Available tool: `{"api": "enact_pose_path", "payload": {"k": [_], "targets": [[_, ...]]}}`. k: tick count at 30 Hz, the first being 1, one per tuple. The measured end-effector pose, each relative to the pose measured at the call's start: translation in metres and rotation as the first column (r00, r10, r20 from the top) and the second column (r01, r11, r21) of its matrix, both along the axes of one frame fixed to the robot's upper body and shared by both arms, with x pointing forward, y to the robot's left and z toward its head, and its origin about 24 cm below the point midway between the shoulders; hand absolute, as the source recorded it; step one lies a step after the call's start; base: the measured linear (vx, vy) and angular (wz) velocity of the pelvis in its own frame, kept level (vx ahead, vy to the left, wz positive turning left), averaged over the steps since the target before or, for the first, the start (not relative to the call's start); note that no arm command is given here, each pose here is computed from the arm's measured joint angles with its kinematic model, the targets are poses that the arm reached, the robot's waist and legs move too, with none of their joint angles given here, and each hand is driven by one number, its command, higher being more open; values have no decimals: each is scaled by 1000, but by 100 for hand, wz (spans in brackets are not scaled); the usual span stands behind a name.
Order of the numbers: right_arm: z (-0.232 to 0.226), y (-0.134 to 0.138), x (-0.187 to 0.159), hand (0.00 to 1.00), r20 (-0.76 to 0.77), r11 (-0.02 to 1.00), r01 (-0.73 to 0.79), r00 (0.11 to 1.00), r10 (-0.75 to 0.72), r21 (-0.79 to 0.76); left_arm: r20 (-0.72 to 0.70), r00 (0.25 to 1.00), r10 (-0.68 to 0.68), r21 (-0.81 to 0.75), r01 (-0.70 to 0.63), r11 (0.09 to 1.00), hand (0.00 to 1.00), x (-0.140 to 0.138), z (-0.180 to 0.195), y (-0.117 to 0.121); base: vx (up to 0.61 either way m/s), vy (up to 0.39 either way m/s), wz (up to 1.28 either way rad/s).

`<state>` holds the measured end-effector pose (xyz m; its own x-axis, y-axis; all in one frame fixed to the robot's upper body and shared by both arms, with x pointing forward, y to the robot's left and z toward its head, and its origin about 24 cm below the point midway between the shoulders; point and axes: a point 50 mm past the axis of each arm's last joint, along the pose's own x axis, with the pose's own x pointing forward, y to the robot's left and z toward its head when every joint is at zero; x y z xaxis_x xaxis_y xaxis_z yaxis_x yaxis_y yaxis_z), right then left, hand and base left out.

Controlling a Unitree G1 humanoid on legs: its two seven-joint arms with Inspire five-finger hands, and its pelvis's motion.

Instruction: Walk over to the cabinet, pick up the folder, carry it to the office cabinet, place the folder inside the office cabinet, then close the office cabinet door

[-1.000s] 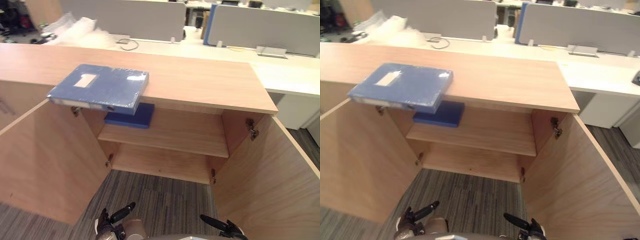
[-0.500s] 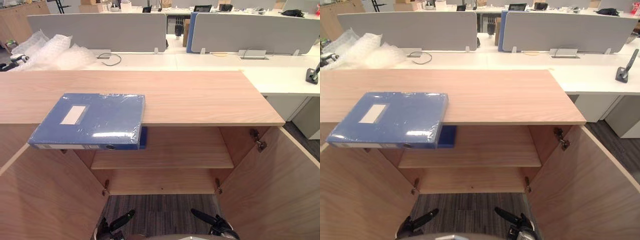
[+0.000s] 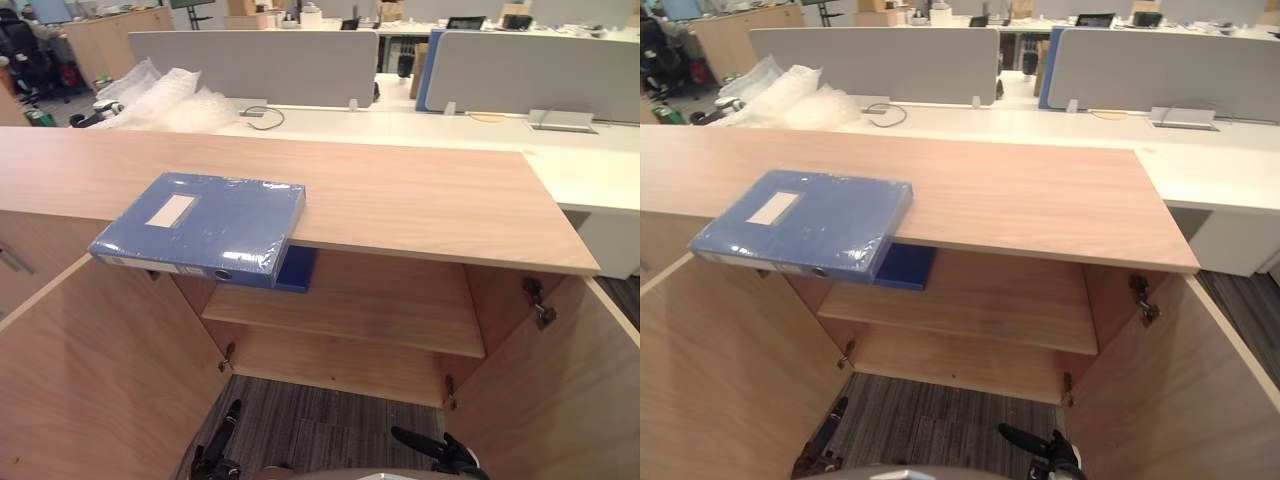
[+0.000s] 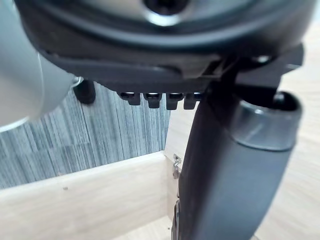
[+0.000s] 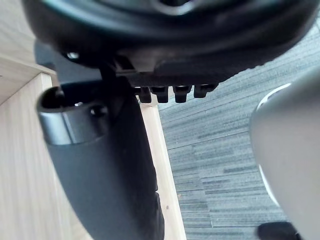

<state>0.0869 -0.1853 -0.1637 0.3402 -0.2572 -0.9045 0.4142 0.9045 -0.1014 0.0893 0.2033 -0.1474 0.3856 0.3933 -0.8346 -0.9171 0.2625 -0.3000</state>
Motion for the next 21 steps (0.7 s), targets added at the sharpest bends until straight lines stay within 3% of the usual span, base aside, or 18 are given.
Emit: {"api": "enact_pose_path", "payload": {"k": [7,10,14,15,18,21], "targets": [[-1,11,-1,100,-30,996,-86,996,86,-4,243,965,-99,145,65,987,100,52,53,5,54,-4,13],[-1,12,-1,100,-41,993,-121,992,120,-17,308,935,-174,319,71,945,100,68,87,16,-9,47,19],[-1,12,0,100,-50,991,-129,991,126,-49,151,938,-311,659,139,739,100,75,119,29,-62,19,17],[-1,12,0,100,-51,991,-125,991,122,-56,109,945,-309,697,149,701,100,73,122,32,-99,-1,17],[0,13,0,100,-55,987,-136,990,131,-88,-112,955,-273,847,236,477,100,70,135,36,-65,-42,20],[0,13,0,100,-54,987,-127,991,122,-97,-146,958,-248,913,227,339,100,76,155,32,-35,-45,27]]}}
